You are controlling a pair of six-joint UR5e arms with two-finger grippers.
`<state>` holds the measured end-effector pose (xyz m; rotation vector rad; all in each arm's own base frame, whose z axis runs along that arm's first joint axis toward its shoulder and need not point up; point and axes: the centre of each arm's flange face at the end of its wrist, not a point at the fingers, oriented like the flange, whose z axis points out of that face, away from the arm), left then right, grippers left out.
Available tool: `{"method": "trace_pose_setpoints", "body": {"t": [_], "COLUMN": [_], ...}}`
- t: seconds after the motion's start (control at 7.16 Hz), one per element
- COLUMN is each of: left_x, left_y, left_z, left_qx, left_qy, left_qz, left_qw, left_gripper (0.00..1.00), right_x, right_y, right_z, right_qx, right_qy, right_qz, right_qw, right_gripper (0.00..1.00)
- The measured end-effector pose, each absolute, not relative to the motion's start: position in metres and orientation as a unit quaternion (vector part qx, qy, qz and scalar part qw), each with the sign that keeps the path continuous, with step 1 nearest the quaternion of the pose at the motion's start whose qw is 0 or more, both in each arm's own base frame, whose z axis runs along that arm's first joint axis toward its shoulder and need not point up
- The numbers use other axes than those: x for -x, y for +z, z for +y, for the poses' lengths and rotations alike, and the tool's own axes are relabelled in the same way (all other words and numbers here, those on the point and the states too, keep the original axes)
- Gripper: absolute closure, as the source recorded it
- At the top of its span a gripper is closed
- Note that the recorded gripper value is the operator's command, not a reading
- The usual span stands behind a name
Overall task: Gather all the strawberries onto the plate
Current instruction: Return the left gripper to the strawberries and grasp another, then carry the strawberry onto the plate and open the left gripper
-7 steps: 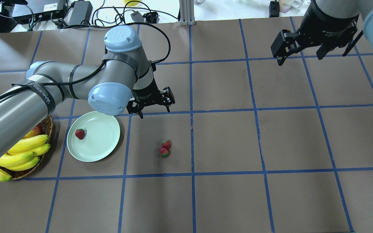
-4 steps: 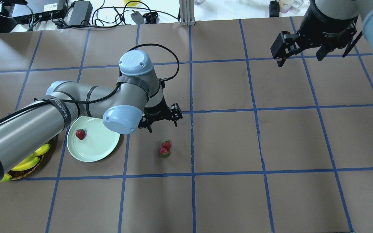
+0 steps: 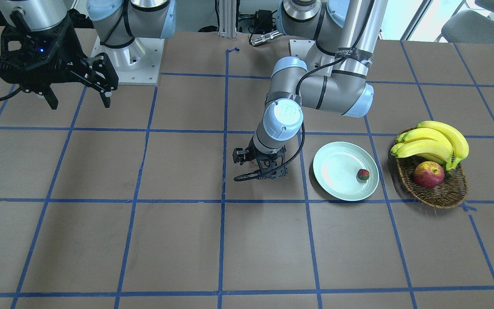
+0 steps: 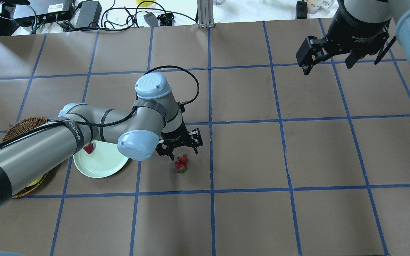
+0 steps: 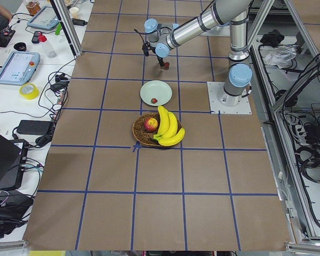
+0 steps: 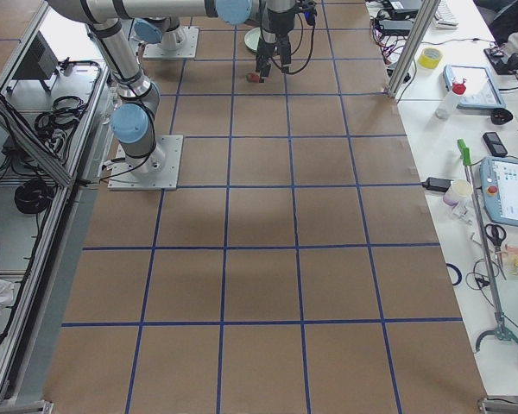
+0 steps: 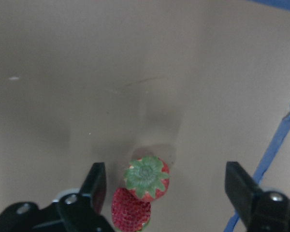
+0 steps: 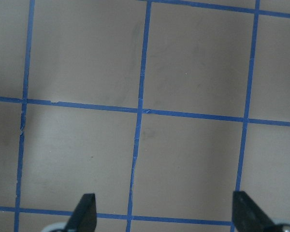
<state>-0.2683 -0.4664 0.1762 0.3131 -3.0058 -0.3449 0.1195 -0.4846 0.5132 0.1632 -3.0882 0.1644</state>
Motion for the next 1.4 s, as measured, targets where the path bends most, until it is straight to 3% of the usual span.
{"method": "trace_pose_setpoints", "body": {"t": [0.14,0.7,1.12,1.4], "left_x": [0.268,0.268,0.244,0.174], "left_y": [0.175,0.181,0.257,0.300], "left_z": [-0.465,-0.468,-0.529,-0.572], "left_qx": [-0.102,-0.103,-0.120,-0.123], "left_qy": [-0.116,-0.109,-0.063,-0.051], "left_qz": [-0.987,-0.987,-0.989,-0.991], "left_qw": [0.050,0.052,0.054,0.027], "left_gripper": [1.00,1.00,1.00,1.00], "right_x": [-0.120,-0.120,-0.120,-0.120], "right_y": [0.513,0.512,0.511,0.512], "right_z": [-0.485,-0.485,-0.485,-0.485], "right_qx": [-0.053,-0.053,-0.053,-0.053], "right_qy": [0.052,0.052,0.051,0.051], "right_qz": [-0.997,-0.997,-0.997,-0.997], "right_qw": [0.022,0.021,0.021,0.021], "right_gripper": [0.00,0.00,0.00,0.00]}}
